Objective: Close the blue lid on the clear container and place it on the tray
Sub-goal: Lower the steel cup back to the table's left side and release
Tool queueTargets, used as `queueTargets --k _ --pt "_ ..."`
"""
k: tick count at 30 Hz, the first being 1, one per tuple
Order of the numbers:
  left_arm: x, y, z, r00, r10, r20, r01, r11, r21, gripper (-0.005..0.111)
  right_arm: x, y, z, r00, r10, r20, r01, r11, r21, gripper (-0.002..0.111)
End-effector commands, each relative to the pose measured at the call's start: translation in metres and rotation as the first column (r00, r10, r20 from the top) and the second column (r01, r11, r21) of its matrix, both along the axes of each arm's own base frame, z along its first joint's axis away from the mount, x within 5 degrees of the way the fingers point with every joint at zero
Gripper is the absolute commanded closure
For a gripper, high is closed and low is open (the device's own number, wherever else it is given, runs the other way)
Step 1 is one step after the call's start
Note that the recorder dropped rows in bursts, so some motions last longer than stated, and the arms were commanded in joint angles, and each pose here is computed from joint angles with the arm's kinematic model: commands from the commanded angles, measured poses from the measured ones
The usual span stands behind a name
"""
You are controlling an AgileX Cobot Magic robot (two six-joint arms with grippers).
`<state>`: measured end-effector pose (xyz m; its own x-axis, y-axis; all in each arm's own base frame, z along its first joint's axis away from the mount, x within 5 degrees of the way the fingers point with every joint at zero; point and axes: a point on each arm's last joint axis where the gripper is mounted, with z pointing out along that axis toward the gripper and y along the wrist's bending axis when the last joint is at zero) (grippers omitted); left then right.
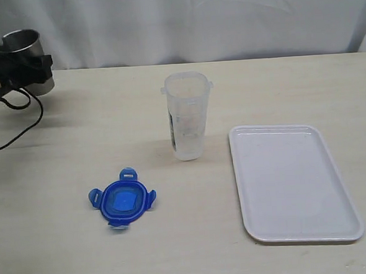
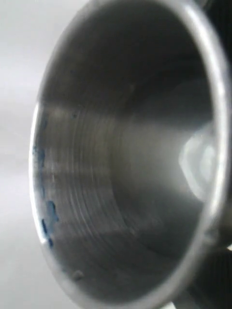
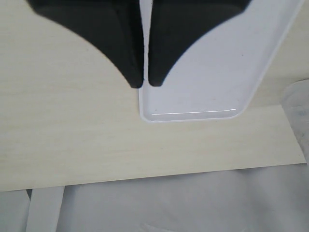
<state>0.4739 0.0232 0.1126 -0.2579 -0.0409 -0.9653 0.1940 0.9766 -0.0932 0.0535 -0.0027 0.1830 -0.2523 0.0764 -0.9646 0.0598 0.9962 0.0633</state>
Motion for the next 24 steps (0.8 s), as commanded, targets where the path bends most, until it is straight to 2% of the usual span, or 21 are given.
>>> queueTargets --k 1,8,13,24 --pt "0.011 0.005 -0.003 0.997 -0.009 0.075 0.011 0.999 -0.031 0.107 0.0 0.0 -0.001 1.0 -0.002 0.003 0.002 1.0 0.007 0.104" --pt "0.019 0.003 -0.018 0.997 -0.039 0.074 0.04 0.999 -0.014 0.107 0.0 0.0 -0.001 1.0 -0.002 0.003 0.002 1.0 0.007 0.104" --pt "0.017 0.001 -0.029 0.995 -0.079 0.062 0.076 0.996 0.048 0.107 0.0 0.0 -0.001 1.0 -0.002 0.003 0.002 1.0 0.007 0.104" --pt "0.016 -0.001 -0.034 0.993 -0.105 0.049 0.102 0.993 0.067 0.107 0.0 0.0 -0.001 1.0 -0.002 0.003 0.002 1.0 0.007 0.104"
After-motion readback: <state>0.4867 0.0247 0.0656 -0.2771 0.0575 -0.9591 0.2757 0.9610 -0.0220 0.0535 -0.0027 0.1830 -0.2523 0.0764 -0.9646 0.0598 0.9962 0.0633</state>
